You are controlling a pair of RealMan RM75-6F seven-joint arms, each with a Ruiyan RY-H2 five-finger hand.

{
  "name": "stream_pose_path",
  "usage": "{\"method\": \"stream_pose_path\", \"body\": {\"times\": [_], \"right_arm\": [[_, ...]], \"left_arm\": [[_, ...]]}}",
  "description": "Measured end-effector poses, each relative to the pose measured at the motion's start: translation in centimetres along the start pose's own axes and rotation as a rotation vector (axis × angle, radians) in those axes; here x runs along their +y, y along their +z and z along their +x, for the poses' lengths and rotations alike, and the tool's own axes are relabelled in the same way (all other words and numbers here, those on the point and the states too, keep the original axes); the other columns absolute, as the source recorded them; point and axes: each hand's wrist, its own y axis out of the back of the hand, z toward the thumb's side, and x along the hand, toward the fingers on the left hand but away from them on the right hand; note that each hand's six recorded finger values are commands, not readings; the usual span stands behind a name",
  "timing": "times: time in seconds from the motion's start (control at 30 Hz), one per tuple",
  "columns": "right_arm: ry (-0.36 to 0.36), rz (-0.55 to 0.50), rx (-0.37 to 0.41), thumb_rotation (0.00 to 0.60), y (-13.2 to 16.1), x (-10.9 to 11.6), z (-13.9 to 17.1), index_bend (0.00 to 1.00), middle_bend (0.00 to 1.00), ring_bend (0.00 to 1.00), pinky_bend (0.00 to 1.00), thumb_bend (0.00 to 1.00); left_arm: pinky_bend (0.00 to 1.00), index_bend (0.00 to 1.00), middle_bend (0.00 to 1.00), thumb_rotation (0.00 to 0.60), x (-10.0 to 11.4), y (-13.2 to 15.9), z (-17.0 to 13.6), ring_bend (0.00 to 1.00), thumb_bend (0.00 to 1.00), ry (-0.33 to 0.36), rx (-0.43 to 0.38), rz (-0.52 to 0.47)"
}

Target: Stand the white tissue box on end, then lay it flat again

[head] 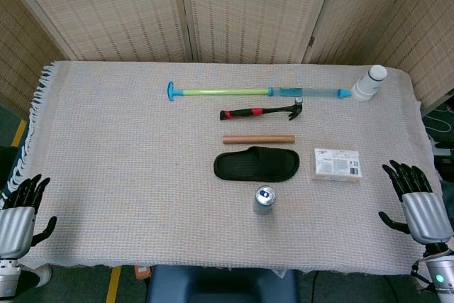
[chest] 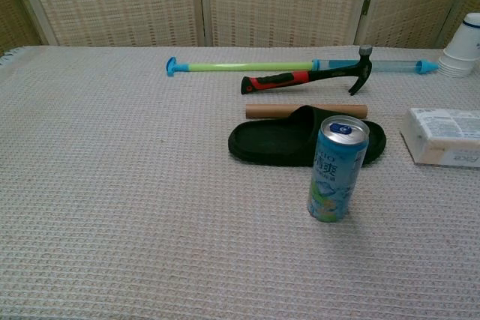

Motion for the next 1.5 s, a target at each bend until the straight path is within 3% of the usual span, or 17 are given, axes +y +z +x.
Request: {"method": "stream_pose_path", "body": {"times": [0.43,0.57,0.9,1.13,1.5], "right_arm": [[0.011,-0.001,-0.001,0.600,-0.1,0.4,-1.0,0.00,0.00,0.00,0.00,0.17],[0.080,0.017,0.017,0.600,0.1,-0.2,-3.3,0.00,0.00,0.00,0.00,0.17],[0.341,0.103,0.012,0.600,1.9,-2.9,-12.6,0.00,0.00,0.00,0.00,0.17],[0.394,0.112,0.015,0.600,4.8,-4.2,-17.3,0.00,0.00,0.00,0.00,0.17],[0.453,0.121,-0.008,0.600,5.6,-6.0,-18.0,0.00,0.00,0.00,0.00,0.17]], "left_arm": [[0.15,0.07,0.00,0.600,0.1,0.6,-0.5,0.00,0.34,-0.001,-0.016,-0.003],[0.15,0.07,0.00,0.600,0.3,0.7,-0.6,0.00,0.34,0.000,-0.025,-0.012],[0.15,0.07,0.00,0.600,0.7,0.5,-0.8,0.00,0.34,0.007,-0.020,-0.025],[0.15,0.07,0.00,0.600,0.9,0.4,-0.8,0.00,0.35,0.011,-0.019,-0.033],[0.15,0.07,0.00,0.600,1.1,0.5,-1.0,0.00,0.35,0.018,-0.025,-0.040]]}}
